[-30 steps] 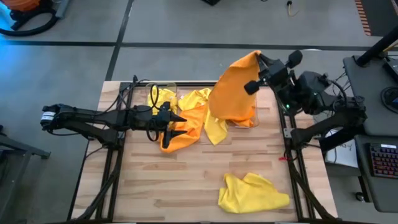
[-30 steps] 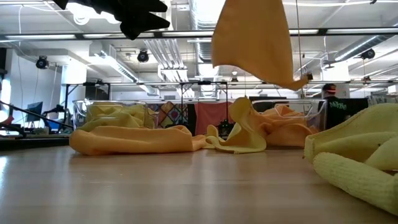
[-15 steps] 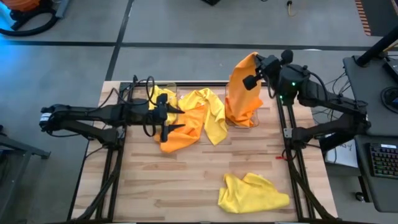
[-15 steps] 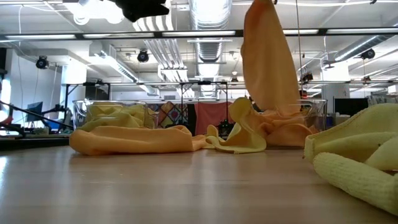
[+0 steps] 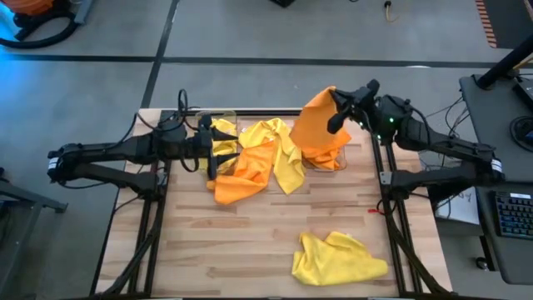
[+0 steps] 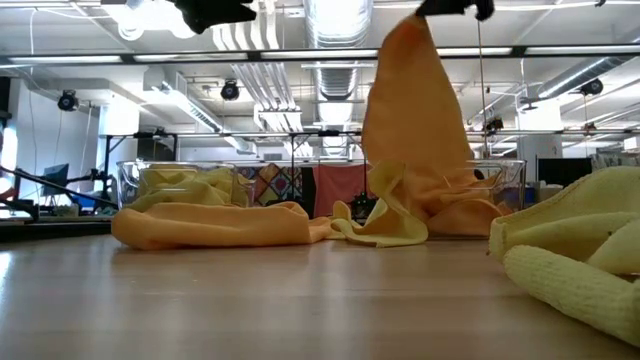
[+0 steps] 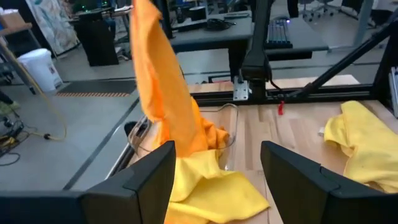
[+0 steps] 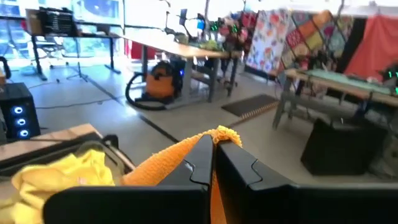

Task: Sort microfiber towel by color & place in baskets
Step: Put the orange microfiber cloth into the right transparent bin

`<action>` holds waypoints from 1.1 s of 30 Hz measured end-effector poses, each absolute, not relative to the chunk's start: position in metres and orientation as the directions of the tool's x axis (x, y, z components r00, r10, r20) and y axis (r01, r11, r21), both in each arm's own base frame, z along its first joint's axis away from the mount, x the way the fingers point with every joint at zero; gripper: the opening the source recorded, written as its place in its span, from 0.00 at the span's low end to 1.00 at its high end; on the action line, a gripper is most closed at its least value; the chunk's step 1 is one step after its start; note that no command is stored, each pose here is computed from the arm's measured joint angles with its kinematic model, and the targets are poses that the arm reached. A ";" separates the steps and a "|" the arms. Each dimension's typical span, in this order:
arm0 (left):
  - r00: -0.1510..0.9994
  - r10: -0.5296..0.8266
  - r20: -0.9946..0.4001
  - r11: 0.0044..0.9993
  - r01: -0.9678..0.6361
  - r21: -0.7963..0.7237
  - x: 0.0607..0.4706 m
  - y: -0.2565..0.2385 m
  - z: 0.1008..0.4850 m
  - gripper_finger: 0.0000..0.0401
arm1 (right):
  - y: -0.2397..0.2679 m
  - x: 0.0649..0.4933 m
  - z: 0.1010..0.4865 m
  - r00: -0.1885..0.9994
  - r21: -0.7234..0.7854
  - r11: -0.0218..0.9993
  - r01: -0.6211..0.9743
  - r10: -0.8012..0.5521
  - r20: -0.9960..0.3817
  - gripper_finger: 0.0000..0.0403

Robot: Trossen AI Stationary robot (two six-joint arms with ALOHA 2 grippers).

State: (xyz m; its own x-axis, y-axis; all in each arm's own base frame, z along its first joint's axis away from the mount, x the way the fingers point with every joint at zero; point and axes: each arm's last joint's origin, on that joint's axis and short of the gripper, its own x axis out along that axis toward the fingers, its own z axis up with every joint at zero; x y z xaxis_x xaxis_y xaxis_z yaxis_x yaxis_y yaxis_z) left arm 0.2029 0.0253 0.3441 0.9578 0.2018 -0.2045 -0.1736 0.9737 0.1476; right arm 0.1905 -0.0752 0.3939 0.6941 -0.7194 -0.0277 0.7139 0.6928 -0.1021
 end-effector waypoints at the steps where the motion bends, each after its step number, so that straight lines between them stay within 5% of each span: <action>1: 0.958 0.202 -0.206 0.975 -0.176 0.138 0.201 0.025 0.344 0.55 | -0.074 0.185 0.389 0.686 -0.089 0.686 0.722 -0.727 -0.031 0.02; 13: 0.955 0.202 -0.216 0.977 -0.183 0.106 0.186 0.023 0.333 0.55 | -0.044 0.099 0.384 0.737 0.183 0.745 0.641 -0.665 0.122 0.02; 33: 0.956 0.207 -0.207 0.972 -0.176 0.159 0.190 0.024 0.332 0.55 | -0.064 0.162 0.309 0.600 0.114 0.643 0.757 -0.616 -0.511 0.02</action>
State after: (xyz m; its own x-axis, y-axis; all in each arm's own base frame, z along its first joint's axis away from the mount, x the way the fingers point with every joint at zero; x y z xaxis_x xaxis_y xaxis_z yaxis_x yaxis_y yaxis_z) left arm 0.1902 0.0242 0.3319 0.9562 0.2066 -0.2074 -0.1755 0.9716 0.1585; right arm 0.1620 -0.0635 0.3090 0.5998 -0.6157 -0.5110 0.7573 0.6429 0.1144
